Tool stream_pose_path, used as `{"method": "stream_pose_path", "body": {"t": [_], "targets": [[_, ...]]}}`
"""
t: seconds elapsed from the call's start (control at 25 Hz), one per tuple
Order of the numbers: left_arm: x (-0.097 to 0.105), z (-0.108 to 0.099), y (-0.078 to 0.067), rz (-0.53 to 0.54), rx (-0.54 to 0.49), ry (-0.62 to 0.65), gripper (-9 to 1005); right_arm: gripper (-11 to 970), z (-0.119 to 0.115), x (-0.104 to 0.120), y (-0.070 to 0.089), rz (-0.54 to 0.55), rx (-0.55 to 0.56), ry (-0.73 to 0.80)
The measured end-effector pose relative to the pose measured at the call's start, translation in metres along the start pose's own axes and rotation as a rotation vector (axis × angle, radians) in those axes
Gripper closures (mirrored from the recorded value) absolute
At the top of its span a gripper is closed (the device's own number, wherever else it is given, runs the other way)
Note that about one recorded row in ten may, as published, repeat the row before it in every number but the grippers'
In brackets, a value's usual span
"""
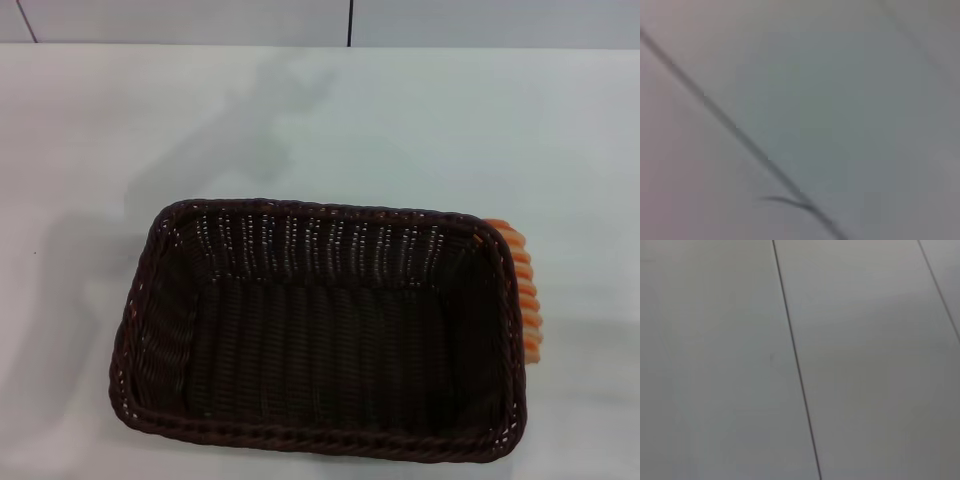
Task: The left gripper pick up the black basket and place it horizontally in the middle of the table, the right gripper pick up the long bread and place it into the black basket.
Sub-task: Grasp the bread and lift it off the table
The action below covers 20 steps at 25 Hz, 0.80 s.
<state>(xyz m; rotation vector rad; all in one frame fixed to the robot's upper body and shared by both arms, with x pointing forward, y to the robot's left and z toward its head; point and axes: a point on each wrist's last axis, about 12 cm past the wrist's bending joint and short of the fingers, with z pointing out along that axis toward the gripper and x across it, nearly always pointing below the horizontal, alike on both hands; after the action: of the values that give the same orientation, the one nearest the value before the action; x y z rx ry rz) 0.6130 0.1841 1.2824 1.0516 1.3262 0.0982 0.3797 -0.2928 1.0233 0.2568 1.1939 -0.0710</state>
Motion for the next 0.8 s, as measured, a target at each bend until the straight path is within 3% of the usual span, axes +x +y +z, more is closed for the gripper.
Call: {"method": "stream_pose_path", "body": {"t": [0.04, 0.08, 0.12, 0.24, 0.28, 0.32, 0.36, 0.44, 0.48, 0.52, 0.56, 0.64, 0.72, 0.76, 0.8], "targets": [[0.003, -0.010, -0.008, 0.028, -0.140, -0.034, 363, 186, 0.000, 0.000, 0.000, 0.001, -0.003, 0.002], [0.003, -0.010, -0.008, 0.028, -0.140, -0.034, 360, 186, -0.001, 0.000, 0.001, 0.002, -0.008, 0.005], [0.004, -0.019, -0.022, 0.093, -0.300, -0.056, 356, 187, -0.001, 0.001, 0.001, 0.002, -0.013, 0.008], [0.009, -0.037, -0.025, 0.160, -0.565, -0.074, 338, 188, -0.003, 0.002, 0.004, 0.007, -0.037, 0.022], [0.009, -0.037, -0.025, 0.160, -0.565, -0.074, 325, 189, -0.004, 0.002, 0.005, 0.008, -0.048, 0.028], [0.012, -0.042, -0.026, 0.161, -0.628, -0.080, 313, 189, -0.005, 0.003, 0.006, 0.009, -0.060, 0.035], [0.029, -0.060, -0.032, 0.123, -0.780, -0.105, 301, 190, -0.006, 0.003, 0.007, 0.011, -0.074, 0.042], [0.050, -0.072, -0.038, 0.026, -0.825, -0.123, 276, 191, -0.010, 0.005, 0.010, 0.017, -0.107, 0.062], [0.050, -0.072, -0.038, 0.026, -0.825, -0.123, 263, 191, -0.012, 0.006, 0.012, 0.020, -0.127, 0.076], [0.074, -0.080, -0.044, -0.099, -0.835, -0.132, 251, 192, -0.014, 0.007, 0.014, 0.023, -0.146, 0.091], [0.074, -0.080, -0.044, -0.099, -0.835, -0.132, 239, 192, -0.016, 0.008, 0.016, 0.026, -0.169, 0.106], [0.113, -0.092, -0.056, -0.219, -0.850, -0.134, 214, 193, -0.020, 0.010, 0.019, 0.031, -0.217, 0.134], [0.113, -0.092, -0.056, -0.219, -0.850, -0.134, 203, 194, -0.023, 0.013, 0.024, 0.039, -0.253, 0.165], [0.158, -0.104, -0.066, -0.293, -0.868, -0.101, 198, 195, -0.024, 0.014, 0.025, 0.040, -0.263, 0.179], [0.158, -0.104, -0.066, -0.293, -0.868, -0.101, 198, 195, -0.024, 0.017, 0.027, 0.042, -0.275, 0.200]]}}
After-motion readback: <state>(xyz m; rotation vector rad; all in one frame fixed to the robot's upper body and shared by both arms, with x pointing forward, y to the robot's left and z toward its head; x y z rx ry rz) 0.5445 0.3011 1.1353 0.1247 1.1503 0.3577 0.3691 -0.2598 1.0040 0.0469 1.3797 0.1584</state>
